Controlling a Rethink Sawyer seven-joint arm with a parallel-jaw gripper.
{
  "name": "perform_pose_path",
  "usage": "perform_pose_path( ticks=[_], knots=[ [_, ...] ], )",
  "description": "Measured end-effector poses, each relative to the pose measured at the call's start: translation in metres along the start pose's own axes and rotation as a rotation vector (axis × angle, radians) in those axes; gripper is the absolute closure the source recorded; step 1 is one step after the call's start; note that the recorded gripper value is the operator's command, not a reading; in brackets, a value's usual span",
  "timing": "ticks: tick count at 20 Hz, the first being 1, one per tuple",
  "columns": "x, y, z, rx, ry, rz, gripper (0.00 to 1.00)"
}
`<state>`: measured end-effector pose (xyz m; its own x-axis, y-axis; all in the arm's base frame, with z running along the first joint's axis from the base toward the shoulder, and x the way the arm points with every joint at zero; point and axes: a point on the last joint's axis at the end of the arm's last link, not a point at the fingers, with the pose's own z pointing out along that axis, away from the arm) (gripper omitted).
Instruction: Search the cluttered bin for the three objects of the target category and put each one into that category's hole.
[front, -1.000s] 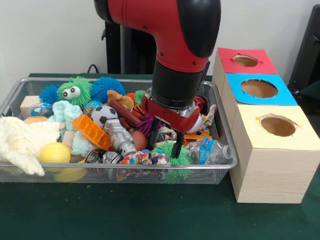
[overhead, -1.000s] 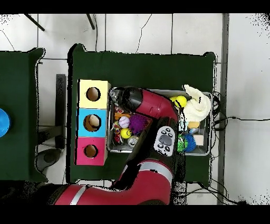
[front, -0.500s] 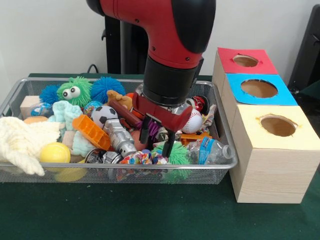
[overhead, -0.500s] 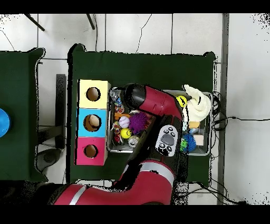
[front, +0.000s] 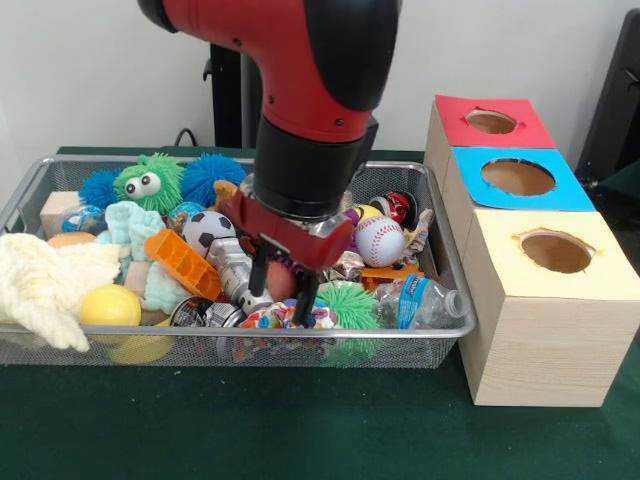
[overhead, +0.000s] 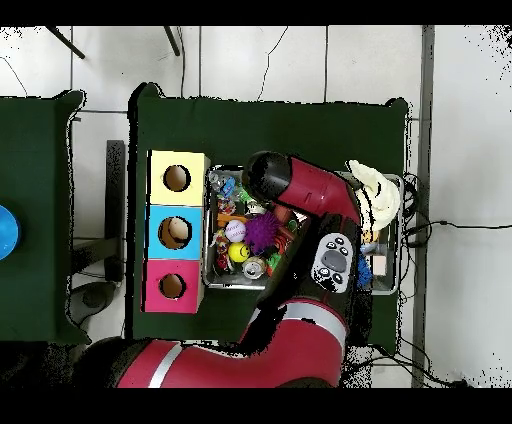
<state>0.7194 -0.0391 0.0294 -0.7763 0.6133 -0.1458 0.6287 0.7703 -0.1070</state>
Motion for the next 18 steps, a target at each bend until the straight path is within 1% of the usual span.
perform_pose_path(
  ticks=[3,7,11,14,18],
  knots=[
    [-0.005,-0.007,0.006,0.007,0.001,0.008,0.00],
    [-0.004,-0.010,0.012,0.013,0.007,0.008,0.00],
    [-0.001,-0.010,0.020,0.019,0.013,0.004,0.00],
    [-0.005,-0.008,0.020,0.020,0.003,-0.001,0.00],
    [-0.006,-0.005,0.021,0.021,-0.002,-0.007,0.00]
  ],
)
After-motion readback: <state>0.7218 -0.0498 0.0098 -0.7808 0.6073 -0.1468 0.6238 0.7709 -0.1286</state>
